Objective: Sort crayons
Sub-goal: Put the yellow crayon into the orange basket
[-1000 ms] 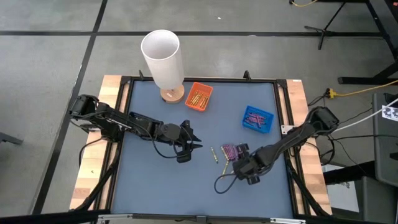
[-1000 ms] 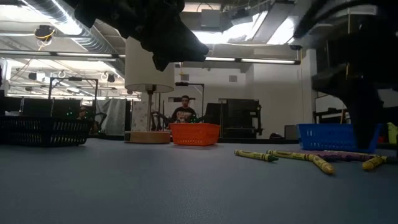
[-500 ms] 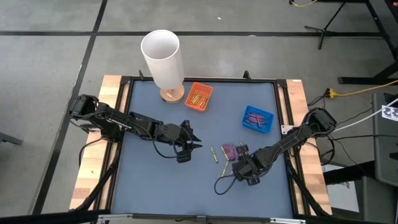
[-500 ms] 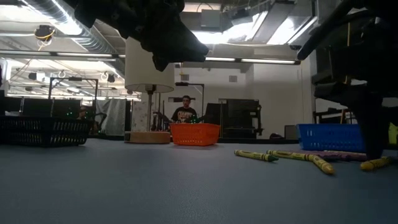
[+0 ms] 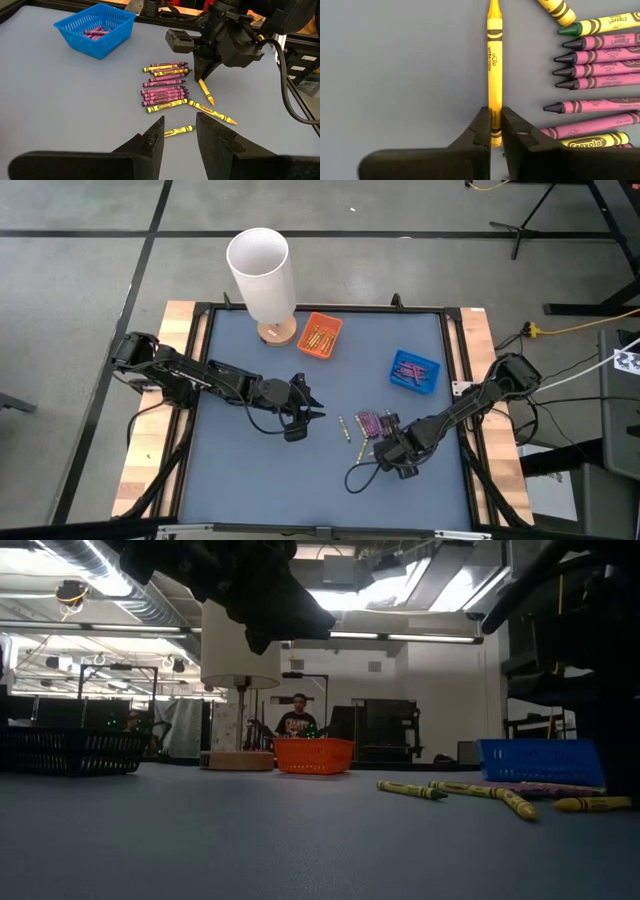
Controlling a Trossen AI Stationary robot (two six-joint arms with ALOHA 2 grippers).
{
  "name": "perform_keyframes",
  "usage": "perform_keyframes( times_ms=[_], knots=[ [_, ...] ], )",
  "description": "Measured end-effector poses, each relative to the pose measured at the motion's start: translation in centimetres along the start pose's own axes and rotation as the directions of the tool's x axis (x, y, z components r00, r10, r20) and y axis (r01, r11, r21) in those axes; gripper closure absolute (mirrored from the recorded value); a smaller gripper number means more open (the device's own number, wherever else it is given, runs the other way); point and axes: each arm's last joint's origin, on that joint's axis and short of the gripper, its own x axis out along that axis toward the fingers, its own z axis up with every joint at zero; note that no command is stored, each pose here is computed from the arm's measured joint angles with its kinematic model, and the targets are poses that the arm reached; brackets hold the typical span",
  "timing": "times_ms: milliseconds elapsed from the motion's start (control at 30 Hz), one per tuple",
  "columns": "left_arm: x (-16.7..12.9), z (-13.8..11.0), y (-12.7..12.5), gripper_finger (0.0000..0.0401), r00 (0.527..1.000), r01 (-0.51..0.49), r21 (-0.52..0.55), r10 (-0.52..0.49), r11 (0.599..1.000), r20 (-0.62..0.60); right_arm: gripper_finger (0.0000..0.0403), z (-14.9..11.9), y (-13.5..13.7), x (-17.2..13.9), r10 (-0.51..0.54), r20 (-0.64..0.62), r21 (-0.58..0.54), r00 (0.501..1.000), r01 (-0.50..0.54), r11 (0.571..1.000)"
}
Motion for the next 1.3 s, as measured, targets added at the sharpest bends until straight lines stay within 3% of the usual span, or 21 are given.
perform_keyframes(
  times_ms=[400, 700, 1000, 1300],
  knots=[
    [0.0, 0.0, 0.0, 0.0303, 1.0, -0.001, 0.001, 0.001, 1.0, -0.003, 0.0375, 1.8, 0.2, -1.4, 0.004, 0.068, -0.037, 0.998, -0.001, 0.999],
    [0.0, 0.0, 0.0, 0.0303, 1.0, -0.002, 0.001, 0.002, 1.0, -0.003, 0.0375, 4.1, -0.7, -3.6, -0.131, 0.171, -0.13, 0.977, 0.154, 0.979],
    [0.0, 0.0, 0.0, 0.0303, 1.0, -0.001, 0.001, 0.001, 1.0, -0.003, 0.0375, 5.5, -5.9, -4.3, -0.333, 0.183, -0.208, 0.925, 0.367, 0.907],
    [0.0, 0.0, 0.0, 0.0303, 1.0, -0.002, 0.001, 0.002, 1.0, -0.003, 0.0375, 4.8, -13.8, -4.0, -0.418, 0.093, -0.221, 0.904, 0.428, 0.876]
  ],
)
